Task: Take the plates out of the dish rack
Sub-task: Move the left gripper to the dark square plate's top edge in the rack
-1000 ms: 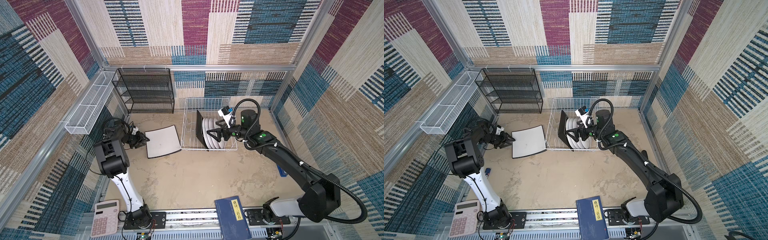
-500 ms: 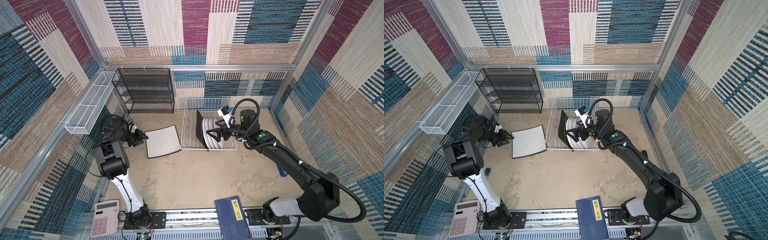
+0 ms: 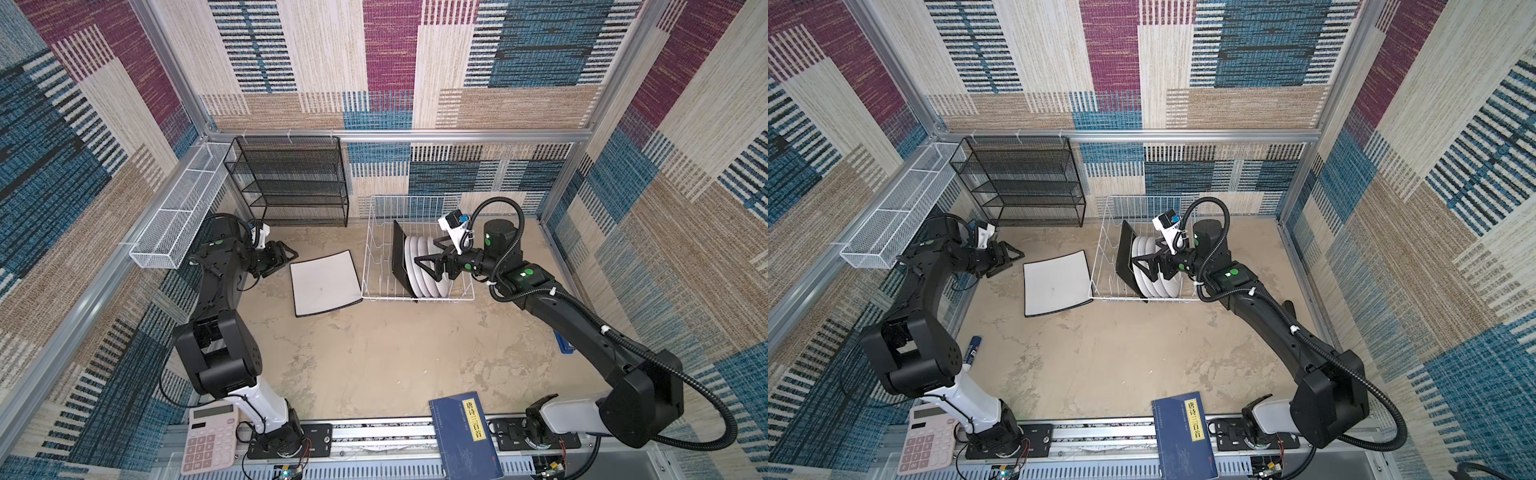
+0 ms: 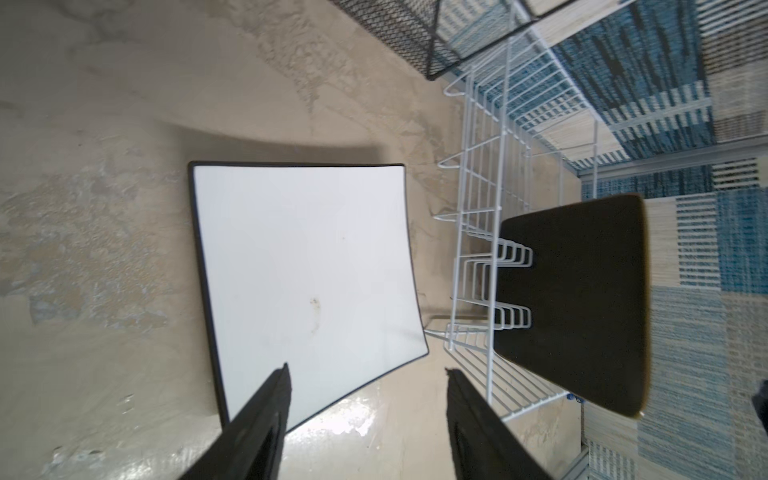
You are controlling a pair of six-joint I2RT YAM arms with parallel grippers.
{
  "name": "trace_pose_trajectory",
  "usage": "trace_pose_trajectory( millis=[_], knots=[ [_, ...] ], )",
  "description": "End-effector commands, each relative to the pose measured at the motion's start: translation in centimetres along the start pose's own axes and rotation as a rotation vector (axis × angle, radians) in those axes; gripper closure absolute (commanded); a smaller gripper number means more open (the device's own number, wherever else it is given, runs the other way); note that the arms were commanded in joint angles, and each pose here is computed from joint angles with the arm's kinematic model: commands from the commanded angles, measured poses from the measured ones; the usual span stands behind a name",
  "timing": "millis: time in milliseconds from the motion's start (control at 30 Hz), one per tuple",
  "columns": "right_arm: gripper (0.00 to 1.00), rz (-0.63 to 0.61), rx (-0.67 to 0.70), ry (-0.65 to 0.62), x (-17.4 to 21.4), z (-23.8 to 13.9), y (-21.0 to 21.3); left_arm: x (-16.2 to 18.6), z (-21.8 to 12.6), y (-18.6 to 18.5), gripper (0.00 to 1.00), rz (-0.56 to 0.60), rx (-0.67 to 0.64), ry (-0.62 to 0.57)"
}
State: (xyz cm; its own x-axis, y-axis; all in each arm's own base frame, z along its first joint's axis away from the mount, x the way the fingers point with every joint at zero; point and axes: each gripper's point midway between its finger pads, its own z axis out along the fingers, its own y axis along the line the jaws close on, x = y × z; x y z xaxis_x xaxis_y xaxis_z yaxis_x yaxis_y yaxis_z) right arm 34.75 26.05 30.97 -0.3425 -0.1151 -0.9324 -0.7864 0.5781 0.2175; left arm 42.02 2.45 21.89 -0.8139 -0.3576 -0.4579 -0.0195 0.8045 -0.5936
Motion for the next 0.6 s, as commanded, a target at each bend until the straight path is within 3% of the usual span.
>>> trace_pose_trajectory(
  millis=[0,267,567],
  knots=[
    [0.01,-0.013,0.045,-0.059,-1.4,-0.5,-0.4,-0.9,-2.1,-4.2,0.33,0.081,0.073,-0.083],
    [0.01,-0.016,0.108,-0.11,-2.0,-1.8,-0.8,1.3,-4.9,-13.1,0.28,0.26,0.108,-0.154],
    [0.01,0.003,0.175,-0.14,-1.9,-2.8,-1.5,5.2,-2.1,-19.3,0.26,0.353,0.116,-0.157]
  ],
)
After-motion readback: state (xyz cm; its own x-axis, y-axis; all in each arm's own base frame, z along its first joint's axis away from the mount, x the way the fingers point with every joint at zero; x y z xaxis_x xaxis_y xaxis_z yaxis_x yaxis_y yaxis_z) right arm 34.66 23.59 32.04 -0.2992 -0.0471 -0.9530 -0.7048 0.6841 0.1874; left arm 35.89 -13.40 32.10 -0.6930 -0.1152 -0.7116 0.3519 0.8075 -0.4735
